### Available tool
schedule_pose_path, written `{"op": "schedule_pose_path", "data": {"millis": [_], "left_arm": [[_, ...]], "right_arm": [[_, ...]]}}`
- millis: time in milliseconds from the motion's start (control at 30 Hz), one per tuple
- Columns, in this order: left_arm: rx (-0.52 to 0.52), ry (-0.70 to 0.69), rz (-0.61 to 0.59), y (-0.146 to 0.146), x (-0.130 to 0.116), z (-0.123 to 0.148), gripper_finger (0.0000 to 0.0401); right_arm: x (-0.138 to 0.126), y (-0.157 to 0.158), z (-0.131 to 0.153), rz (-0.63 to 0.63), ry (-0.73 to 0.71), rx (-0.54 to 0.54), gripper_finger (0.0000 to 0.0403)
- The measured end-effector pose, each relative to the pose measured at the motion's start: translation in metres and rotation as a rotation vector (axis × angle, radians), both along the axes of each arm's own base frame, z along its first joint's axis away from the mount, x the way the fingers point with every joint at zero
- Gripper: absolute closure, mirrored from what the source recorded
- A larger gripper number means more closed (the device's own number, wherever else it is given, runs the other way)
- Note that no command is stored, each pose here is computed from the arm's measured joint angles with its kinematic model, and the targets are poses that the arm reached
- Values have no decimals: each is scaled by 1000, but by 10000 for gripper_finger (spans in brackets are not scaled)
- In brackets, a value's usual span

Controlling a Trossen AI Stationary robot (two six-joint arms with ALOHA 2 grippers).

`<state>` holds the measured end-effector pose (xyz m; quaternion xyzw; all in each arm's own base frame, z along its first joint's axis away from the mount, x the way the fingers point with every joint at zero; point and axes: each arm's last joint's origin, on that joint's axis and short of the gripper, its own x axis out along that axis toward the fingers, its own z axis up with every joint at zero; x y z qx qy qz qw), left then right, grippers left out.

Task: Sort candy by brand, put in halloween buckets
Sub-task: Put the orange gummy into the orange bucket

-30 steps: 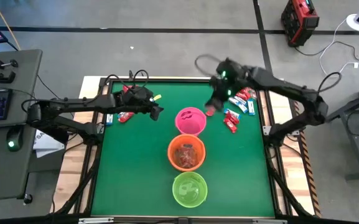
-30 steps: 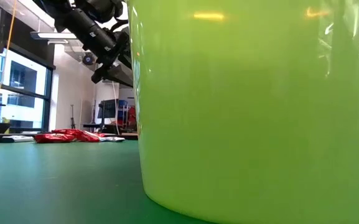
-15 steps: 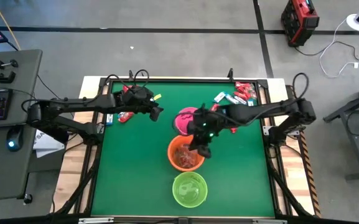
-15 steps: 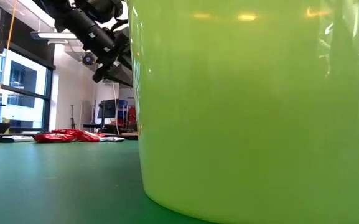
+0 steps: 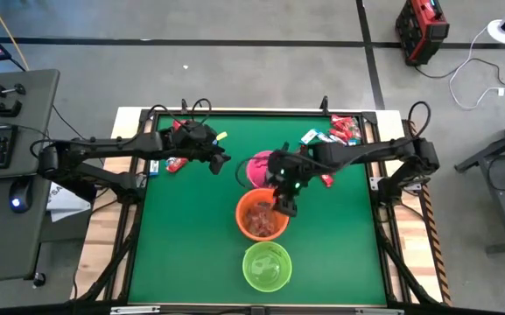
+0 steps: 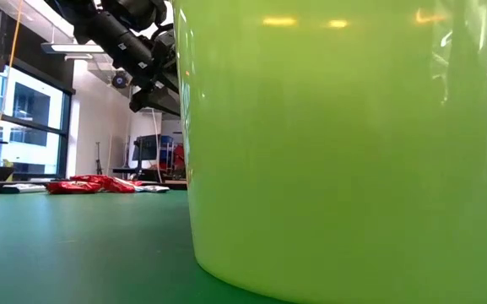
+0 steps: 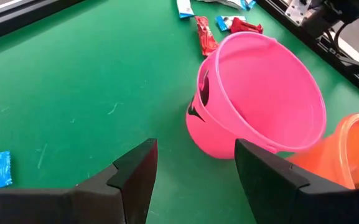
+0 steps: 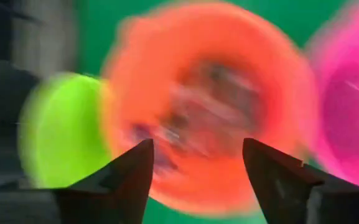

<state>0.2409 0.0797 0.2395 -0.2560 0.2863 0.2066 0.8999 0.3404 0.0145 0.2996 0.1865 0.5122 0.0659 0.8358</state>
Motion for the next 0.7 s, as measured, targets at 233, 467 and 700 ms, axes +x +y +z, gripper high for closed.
{"op": "schedule_pose_path", "data": {"millis": [233,467,700], "left_arm": [[0,3,2,0,0,0,197],[-15,39,12,-1,-3,-3,197],[8,31,45,2,-3,-2,197]], "right_arm": [[-59,-78,2,-291,165,-235,157],[-156,-138,-26,-1008,319,-286,160],[-191,-198,-46,-1550,252,-161,160]]}}
